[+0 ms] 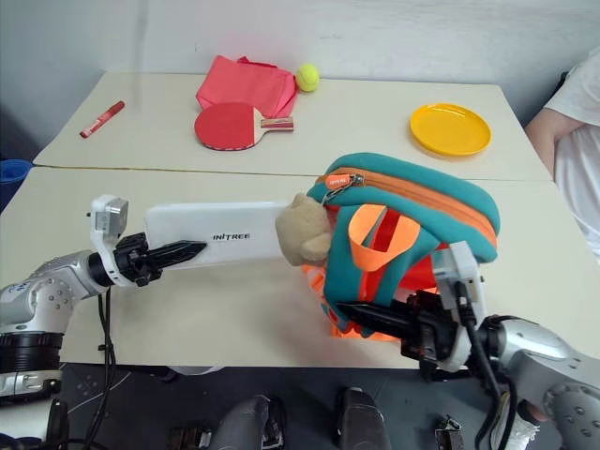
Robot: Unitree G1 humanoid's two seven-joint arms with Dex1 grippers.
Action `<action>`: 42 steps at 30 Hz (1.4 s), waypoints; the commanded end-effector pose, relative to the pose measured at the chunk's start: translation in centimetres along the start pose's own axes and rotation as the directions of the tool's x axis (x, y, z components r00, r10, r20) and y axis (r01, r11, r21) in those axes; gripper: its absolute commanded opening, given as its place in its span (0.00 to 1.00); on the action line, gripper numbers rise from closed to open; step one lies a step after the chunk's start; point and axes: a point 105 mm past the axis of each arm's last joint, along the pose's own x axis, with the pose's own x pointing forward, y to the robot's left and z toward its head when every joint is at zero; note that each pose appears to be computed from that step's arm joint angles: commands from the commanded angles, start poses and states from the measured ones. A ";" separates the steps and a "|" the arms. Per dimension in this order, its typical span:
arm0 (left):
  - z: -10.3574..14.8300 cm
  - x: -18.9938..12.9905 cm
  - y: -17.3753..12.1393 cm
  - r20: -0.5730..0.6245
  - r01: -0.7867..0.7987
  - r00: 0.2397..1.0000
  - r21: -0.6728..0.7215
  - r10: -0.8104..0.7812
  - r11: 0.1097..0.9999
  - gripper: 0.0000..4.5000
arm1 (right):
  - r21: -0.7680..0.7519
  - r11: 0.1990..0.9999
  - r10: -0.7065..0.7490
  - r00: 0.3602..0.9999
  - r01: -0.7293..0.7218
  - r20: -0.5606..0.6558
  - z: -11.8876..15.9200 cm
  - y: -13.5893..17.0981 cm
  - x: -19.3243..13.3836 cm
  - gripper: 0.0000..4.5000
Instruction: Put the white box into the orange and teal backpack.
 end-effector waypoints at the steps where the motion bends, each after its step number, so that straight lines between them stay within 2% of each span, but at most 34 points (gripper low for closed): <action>1: 2.0 -0.8 -2.1 0.071 0.029 0.997 0.007 -0.030 1.000 0.29 | -0.061 0.993 -0.104 0.995 0.103 -0.014 0.9 -2.3 -2.7 0.00; 7: 2.3 -0.9 -3.4 0.143 0.018 0.990 -0.002 -0.017 1.000 0.29 | -0.101 0.976 -0.206 0.971 0.195 -0.119 1.4 -5.0 -6.8 0.00; 10: 3.5 1.1 -4.3 0.172 0.075 0.982 0.058 -0.084 0.995 0.29 | -0.142 0.970 -0.214 0.967 0.195 -0.137 1.7 -5.6 -6.9 0.00; 16: 3.8 5.1 -6.9 0.083 0.254 0.960 0.135 -0.267 0.958 0.29 | -0.141 0.976 -0.182 0.976 0.165 -0.118 1.6 -5.5 -5.6 0.00; 22: 4.1 7.7 -5.7 0.172 0.225 0.951 0.191 -0.259 0.955 0.29 | -0.087 0.984 -0.164 0.979 0.154 -0.123 0.4 -4.9 -5.1 0.00; 25: 5.3 7.5 -6.1 0.232 0.259 0.927 0.175 -0.295 0.950 0.29 | -0.064 0.984 -0.171 0.976 0.163 -0.132 -0.1 -4.4 -5.3 0.00; 29: 5.3 6.1 -5.7 0.180 0.284 0.935 0.138 -0.306 0.949 0.29 | -0.051 0.982 -0.185 0.974 0.180 -0.132 -0.2 -4.2 -5.8 0.00; 33: 6.1 6.1 -5.4 0.152 0.291 0.937 0.162 -0.316 0.943 0.29 | -0.054 0.982 -0.188 0.973 0.182 -0.136 -0.2 -4.1 -6.0 0.00; 38: 6.6 6.9 -4.6 0.176 0.284 0.932 0.192 -0.317 0.939 0.29 | -0.045 0.981 -0.195 0.970 0.191 -0.143 -0.5 -4.0 -6.2 0.00; 42: 6.4 9.0 -4.3 0.185 0.295 0.923 0.219 -0.336 0.930 0.29 | -0.026 0.984 -0.180 0.970 0.178 -0.161 -0.9 -3.8 -6.1 0.00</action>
